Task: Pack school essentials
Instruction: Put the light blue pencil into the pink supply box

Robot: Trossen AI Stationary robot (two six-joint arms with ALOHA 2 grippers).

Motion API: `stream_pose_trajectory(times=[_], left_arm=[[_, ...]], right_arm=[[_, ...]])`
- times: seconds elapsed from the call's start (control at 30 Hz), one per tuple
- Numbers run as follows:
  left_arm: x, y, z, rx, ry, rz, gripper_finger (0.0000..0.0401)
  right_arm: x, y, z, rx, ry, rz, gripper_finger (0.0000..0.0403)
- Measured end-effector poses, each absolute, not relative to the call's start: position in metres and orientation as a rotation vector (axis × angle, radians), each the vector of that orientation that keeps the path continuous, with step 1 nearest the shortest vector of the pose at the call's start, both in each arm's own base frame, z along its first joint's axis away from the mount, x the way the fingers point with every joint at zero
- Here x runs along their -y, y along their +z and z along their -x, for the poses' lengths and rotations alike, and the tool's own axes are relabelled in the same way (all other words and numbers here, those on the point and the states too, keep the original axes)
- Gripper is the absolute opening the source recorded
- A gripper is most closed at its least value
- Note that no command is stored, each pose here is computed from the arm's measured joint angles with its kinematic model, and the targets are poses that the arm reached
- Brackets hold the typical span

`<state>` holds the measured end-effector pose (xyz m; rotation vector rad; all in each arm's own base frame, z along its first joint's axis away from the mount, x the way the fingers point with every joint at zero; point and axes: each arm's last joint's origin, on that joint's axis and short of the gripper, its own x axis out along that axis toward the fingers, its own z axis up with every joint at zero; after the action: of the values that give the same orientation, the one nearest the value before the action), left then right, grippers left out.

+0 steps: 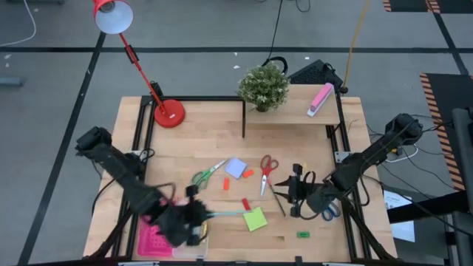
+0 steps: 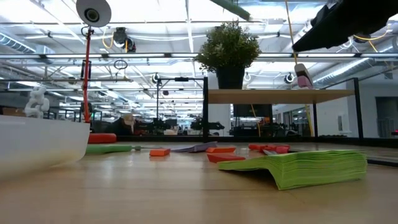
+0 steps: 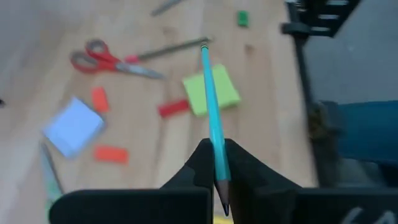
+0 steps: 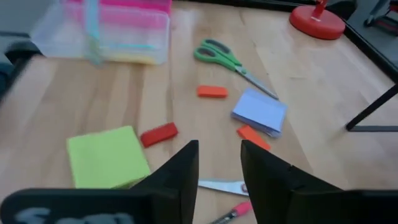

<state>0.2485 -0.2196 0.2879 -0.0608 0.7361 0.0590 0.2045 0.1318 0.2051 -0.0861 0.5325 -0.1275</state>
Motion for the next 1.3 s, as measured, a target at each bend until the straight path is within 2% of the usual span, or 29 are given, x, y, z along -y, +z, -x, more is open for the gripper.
stream_pose_trajectory(times=[0.37, 0.67, 1.03, 1.3], left_arm=[[0.261, 0.284, -0.187, -0.833, 0.027, 0.265, 0.0015], [0.256, 0.276, -0.147, -1.053, 0.208, 0.377, 0.0017], [0.241, 0.268, -0.138, -1.118, 0.528, 0.498, 0.0027], [0.24, 0.267, -0.146, -1.073, 0.582, 0.595, 0.0029]], right_arm=[[-0.119, 0.206, -0.213, -0.532, -0.164, 0.143, 0.0102], [-0.117, 0.208, -0.216, -0.517, -0.169, 0.152, 0.0102], [-0.117, 0.208, -0.216, -0.517, -0.167, 0.151, 0.0102], [-0.117, 0.207, -0.216, -0.518, -0.166, 0.148, 0.0102]])
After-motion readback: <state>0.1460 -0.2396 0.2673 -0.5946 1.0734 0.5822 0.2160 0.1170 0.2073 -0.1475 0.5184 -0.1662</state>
